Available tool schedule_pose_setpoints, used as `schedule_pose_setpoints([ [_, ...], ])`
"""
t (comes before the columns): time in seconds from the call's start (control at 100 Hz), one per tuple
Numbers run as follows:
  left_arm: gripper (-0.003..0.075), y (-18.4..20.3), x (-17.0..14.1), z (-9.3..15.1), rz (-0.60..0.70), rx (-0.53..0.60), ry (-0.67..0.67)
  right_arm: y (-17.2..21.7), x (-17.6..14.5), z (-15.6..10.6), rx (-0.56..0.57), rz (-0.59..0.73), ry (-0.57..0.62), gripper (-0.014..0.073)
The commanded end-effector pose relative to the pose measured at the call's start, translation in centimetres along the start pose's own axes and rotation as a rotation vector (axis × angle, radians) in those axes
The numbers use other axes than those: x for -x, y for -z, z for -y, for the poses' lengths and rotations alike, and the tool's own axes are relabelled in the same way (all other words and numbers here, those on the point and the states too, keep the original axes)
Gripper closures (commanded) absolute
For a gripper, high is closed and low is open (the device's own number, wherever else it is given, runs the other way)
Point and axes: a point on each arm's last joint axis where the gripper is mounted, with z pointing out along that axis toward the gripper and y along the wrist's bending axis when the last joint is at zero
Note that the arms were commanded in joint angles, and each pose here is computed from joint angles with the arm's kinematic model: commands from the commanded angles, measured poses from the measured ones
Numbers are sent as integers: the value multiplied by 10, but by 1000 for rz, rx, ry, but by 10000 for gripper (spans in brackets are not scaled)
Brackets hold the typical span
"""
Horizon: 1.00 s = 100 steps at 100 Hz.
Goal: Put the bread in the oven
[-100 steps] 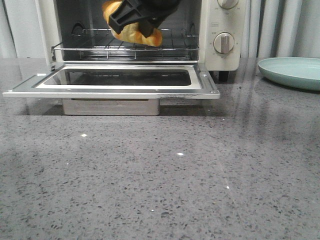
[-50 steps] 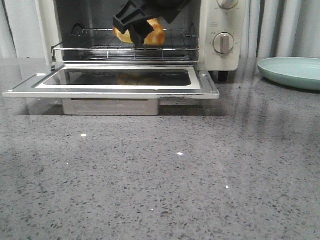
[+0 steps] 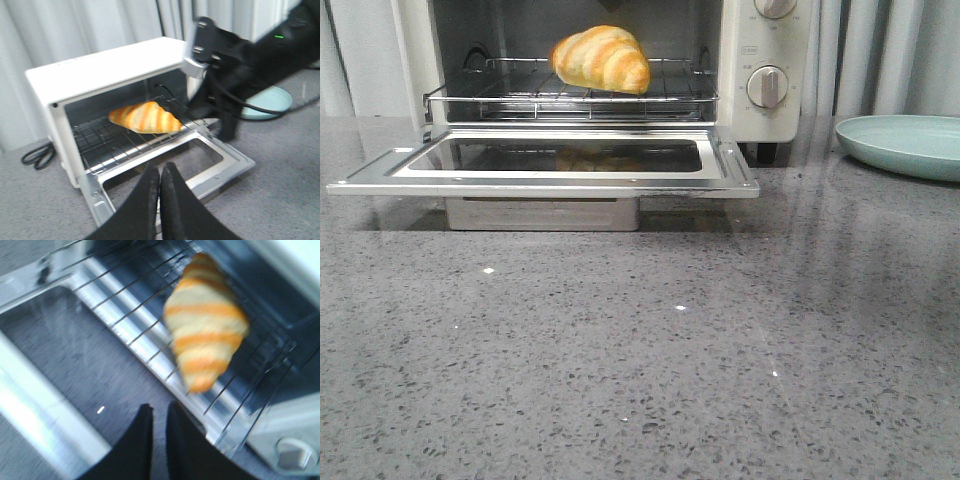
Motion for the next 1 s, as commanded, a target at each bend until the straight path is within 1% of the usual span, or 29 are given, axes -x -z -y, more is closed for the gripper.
schedule_pose_setpoints([
  [0.0,742,10,3,-3,106,33,16,44,-2,7,4,139,-26,638],
  [0.05,742,13,-8,-3,105,47,12,59,-14,6,19,166,-38,643],
  [0.09,742,17,-15,-4,107,58,7,76,-23,9,26,202,-70,643],
  [0.14,742,20,-25,-4,102,66,-3,92,-41,10,34,232,-91,643],
  [0.28,742,27,-50,-1,102,65,0,150,-88,20,33,389,-118,643],
  [0.41,742,28,-65,1,92,53,19,198,-136,29,-16,526,-136,643],
  [0.48,741,26,-69,1,81,50,22,214,-160,33,-47,559,-154,643],
  [0.58,742,25,-72,2,74,49,23,230,-186,38,-92,566,-180,643],
  [0.69,741,25,-72,2,74,47,23,239,-200,41,-124,592,-190,643],
  [0.81,741,25,-72,2,74,46,25,245,-204,42,-131,618,-198,643],
  [0.989,741,25,-72,2,74,46,25,244,-207,42,-137,596,-203,643],
])
